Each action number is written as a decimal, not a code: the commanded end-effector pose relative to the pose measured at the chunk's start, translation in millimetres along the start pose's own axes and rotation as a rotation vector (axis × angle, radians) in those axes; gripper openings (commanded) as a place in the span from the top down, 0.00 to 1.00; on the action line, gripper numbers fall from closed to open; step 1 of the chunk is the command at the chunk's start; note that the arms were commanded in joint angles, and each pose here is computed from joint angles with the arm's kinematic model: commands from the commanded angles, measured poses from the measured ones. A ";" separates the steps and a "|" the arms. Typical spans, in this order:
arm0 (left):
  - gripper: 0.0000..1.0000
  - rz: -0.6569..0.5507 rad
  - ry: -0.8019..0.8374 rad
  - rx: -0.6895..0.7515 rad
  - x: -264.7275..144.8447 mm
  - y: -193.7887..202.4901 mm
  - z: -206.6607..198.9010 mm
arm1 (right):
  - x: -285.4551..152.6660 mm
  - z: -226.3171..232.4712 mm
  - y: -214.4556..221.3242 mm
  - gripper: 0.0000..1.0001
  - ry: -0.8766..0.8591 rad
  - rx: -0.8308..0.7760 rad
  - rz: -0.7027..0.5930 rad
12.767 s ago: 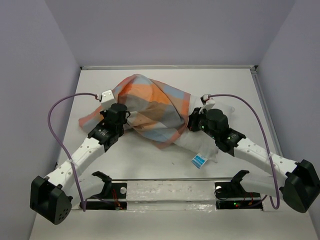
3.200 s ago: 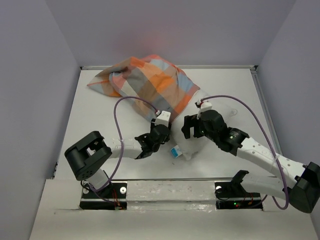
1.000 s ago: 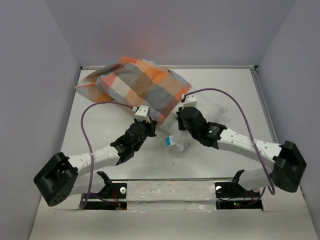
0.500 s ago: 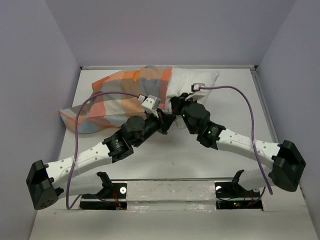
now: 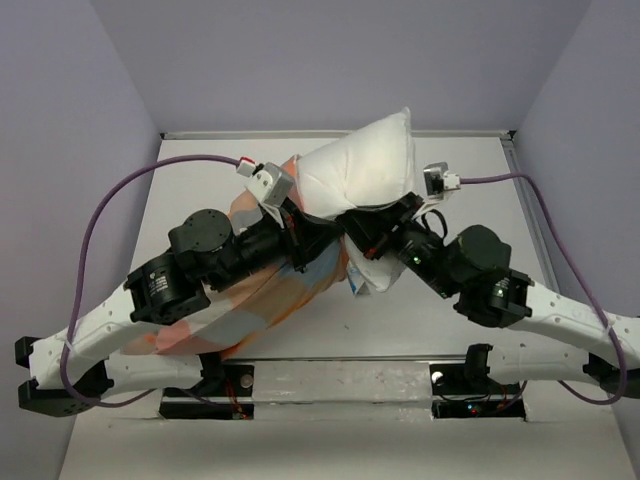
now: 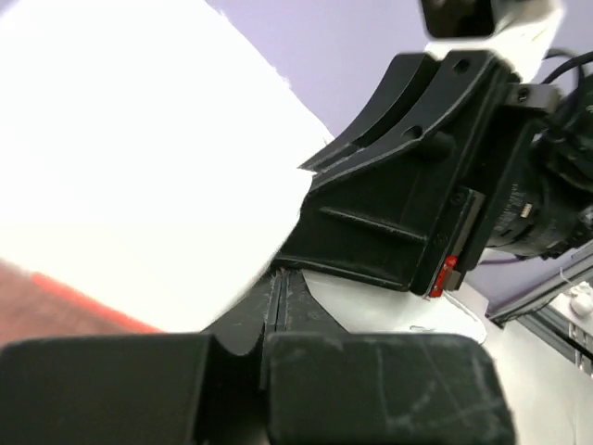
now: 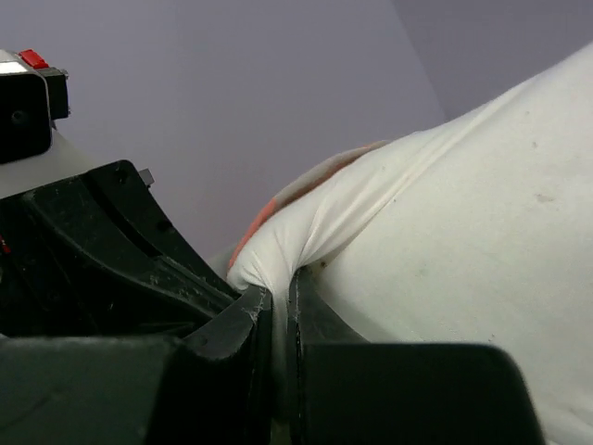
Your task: Put the pillow into the pillowcase
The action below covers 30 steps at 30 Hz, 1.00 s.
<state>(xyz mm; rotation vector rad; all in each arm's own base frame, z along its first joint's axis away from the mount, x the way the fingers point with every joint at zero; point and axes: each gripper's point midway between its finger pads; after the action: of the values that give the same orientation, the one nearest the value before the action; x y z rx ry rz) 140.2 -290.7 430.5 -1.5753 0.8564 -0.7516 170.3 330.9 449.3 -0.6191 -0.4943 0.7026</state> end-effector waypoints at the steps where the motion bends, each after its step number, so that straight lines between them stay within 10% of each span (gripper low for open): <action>1: 1.00 -0.408 -0.424 0.052 0.5 -154.2 68.7 | -67.2 77.3 70.3 1.00 -0.346 0.214 0.437; 7: 1.00 -0.357 -0.483 0.102 43.4 -134.6 89.8 | -77.7 68.8 88.4 1.00 -0.325 0.150 0.530; 18: 1.00 -0.305 -0.507 0.058 56.1 -64.8 157.6 | -66.5 -158.1 76.6 1.00 0.545 -0.234 0.046; 30: 1.00 -0.364 -0.286 -0.093 -1.3 -16.3 115.5 | -5.9 -154.8 190.6 1.00 0.364 -0.278 0.399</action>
<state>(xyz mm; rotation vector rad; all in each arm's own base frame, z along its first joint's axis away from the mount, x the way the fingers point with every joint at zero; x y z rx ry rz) 289.2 -257.3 318.8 -1.6820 0.5803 -0.3614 202.7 333.2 194.3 -1.1601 0.0016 0.6483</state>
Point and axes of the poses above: each gripper's point midway between its finger pads, its own x axis out along the fingers, its own z axis along the line the jaws close on, y = z × x, and after that the axes turned 13 degrees about x, right-handed
